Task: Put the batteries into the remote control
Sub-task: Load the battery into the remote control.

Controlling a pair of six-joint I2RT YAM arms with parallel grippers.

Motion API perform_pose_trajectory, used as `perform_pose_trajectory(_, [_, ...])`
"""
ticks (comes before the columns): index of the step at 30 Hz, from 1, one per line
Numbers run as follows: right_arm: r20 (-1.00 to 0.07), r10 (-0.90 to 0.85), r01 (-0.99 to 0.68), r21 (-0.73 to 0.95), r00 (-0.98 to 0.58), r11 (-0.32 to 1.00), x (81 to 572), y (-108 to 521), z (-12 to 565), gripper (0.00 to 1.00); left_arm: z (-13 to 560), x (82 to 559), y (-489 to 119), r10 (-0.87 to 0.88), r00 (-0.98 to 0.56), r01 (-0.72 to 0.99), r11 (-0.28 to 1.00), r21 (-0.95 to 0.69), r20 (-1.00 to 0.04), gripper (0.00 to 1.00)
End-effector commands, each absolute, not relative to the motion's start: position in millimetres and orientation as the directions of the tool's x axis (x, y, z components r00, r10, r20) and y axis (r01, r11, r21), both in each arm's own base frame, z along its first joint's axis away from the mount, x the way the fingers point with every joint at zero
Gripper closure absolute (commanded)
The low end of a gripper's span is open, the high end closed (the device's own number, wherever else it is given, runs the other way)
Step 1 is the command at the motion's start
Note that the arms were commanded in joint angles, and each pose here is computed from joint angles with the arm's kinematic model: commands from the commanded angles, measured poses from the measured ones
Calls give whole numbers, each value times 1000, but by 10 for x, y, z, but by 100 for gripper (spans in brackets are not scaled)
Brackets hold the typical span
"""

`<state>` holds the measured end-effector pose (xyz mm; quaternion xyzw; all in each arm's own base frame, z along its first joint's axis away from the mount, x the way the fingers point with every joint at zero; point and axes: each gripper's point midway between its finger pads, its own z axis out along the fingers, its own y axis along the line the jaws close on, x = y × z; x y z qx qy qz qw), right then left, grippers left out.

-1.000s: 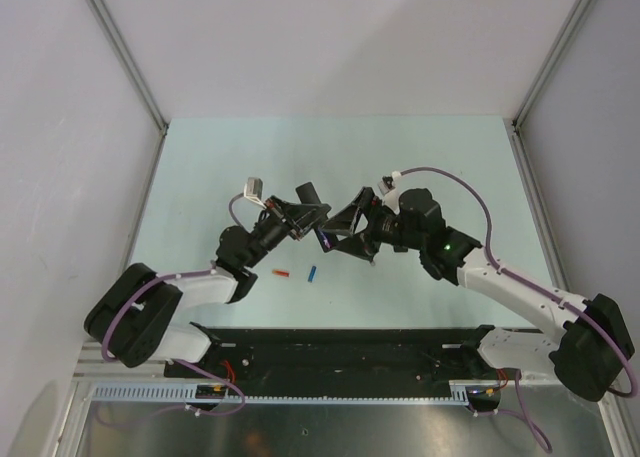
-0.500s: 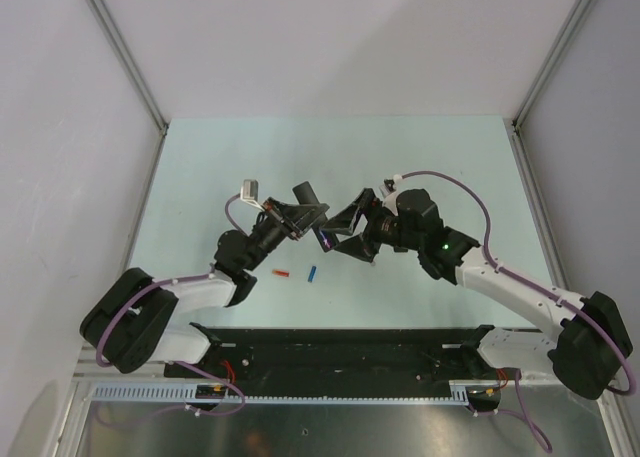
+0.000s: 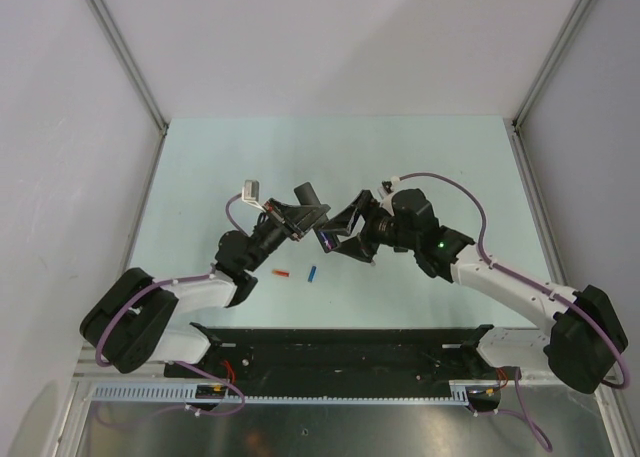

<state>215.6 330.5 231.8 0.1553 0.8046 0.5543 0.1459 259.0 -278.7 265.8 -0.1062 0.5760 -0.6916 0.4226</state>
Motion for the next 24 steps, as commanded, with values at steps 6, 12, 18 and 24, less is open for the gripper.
perform_pose_trajectory(6, [-68, 428, 83, 942, -901, 325, 2228, 3315, 2342, 24, 2841, 2505, -2754, -720, -595, 517, -5, -856, -356, 100])
perform_pose_trajectory(12, [-73, 429, 79, 942, -901, 326, 2224, 3313, 2344, 29, 2896, 2496, -2740, -726, -595, 519, -20, -855, -344, 100])
perform_pose_trajectory(18, [-76, 420, 74, 941, -904, 329, 2210, 3334, 2334, 30, 2941, 2489, -2740, -727, -599, 520, -33, -854, -336, 100])
perform_pose_trajectory(24, [-75, 405, 75, 937, -911, 342, 2170, 3365, 2285, 34, 2981, 2487, -2733, -731, -600, 519, -45, -853, -326, 100])
